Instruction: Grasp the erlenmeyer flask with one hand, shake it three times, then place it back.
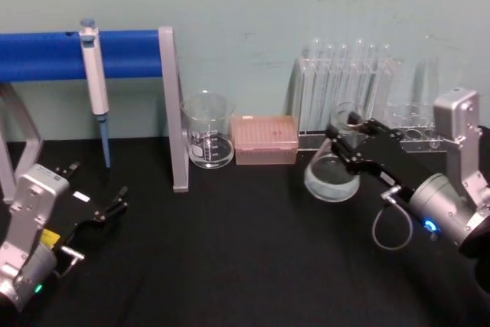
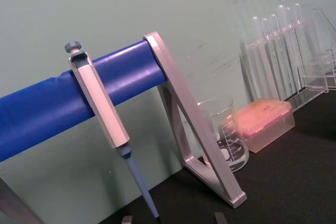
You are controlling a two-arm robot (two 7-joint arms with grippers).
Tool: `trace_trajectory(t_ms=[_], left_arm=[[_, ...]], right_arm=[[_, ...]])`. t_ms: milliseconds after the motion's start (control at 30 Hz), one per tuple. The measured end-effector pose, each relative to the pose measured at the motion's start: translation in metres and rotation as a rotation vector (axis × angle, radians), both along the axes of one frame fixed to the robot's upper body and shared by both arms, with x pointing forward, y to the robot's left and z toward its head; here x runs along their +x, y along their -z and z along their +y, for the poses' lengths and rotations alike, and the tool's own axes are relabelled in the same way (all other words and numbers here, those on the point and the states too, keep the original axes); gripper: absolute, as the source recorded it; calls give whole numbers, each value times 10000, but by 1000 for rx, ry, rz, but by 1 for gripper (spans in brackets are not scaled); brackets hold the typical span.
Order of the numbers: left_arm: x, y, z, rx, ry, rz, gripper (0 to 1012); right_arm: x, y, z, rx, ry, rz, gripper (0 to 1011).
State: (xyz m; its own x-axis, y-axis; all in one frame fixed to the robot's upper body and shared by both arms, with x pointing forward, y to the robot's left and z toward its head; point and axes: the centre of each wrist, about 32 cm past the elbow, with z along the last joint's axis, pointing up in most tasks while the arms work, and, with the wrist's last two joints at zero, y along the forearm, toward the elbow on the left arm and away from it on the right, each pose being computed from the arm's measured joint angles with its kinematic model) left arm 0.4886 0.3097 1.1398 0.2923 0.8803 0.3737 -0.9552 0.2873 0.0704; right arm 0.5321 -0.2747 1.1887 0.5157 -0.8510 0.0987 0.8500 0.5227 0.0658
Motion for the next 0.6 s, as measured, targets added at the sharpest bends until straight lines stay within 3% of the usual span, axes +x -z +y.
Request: trace_trajectory(t_ms=[600], left_arm=[[0, 0, 0, 0, 0, 0, 1001]], right_arm=[[22, 6, 347, 12, -213, 18, 450]])
